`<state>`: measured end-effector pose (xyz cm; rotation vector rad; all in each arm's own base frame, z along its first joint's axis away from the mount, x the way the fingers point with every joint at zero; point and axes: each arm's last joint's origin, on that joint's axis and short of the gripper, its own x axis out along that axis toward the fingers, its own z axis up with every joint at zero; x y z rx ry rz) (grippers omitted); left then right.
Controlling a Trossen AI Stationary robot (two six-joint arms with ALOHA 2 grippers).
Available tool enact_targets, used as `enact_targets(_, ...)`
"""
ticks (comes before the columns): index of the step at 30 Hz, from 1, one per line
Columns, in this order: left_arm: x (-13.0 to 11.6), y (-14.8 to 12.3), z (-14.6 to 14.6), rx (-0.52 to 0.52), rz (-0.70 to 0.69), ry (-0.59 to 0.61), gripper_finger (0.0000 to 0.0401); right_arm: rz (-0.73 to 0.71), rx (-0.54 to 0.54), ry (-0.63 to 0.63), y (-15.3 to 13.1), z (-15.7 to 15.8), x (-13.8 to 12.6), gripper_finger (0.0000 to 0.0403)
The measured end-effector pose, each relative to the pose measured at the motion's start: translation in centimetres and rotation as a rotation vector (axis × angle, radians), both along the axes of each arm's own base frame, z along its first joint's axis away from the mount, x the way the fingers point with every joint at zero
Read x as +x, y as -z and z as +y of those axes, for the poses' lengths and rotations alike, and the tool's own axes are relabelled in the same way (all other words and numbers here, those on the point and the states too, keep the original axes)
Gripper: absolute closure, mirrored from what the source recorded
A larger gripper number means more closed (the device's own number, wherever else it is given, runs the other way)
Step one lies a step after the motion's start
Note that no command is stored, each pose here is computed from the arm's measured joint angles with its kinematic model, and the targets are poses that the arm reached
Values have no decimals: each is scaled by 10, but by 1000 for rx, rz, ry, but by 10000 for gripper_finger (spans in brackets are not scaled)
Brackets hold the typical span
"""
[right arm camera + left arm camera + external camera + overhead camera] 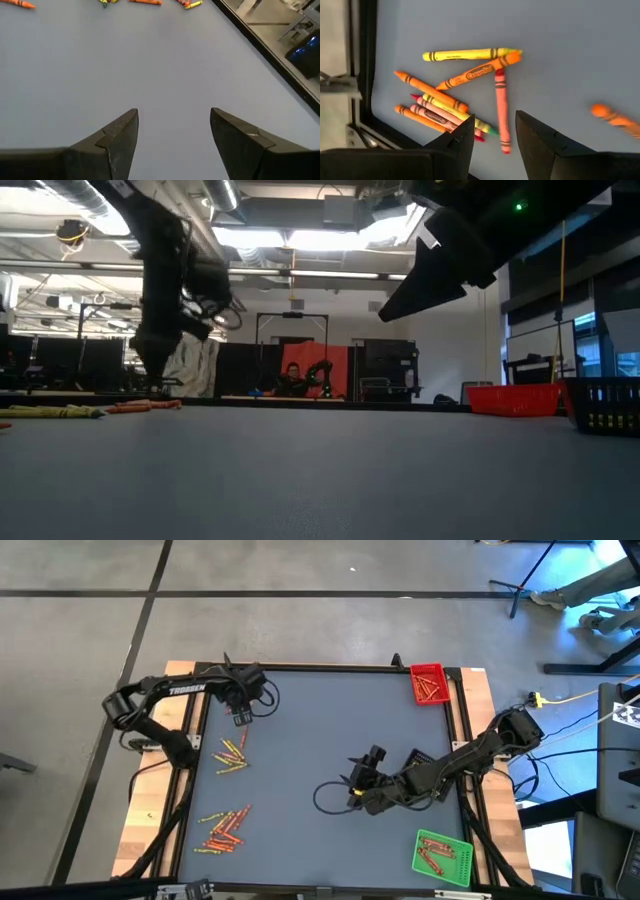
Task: Sort crayons
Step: Put the orange crayon into the red basket
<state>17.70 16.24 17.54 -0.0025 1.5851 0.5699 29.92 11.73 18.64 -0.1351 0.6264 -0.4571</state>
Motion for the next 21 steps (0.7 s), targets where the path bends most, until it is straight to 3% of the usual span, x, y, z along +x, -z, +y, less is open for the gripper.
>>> enact_targets(5,1,12,18,-23,128,154,274,35,-55,-41,0,0,0,160)
enact_targets(10,4,19,32,-28,101,263,274,87,-133,-98,0,0,0,160)
enact_targets(17,0,26,45,-29,78,284,274,154,-226,-138,0,-10,3,160)
enact_targets(21,-6,32,51,-63,64,256,274,191,-219,-127,2,-25,8,160)
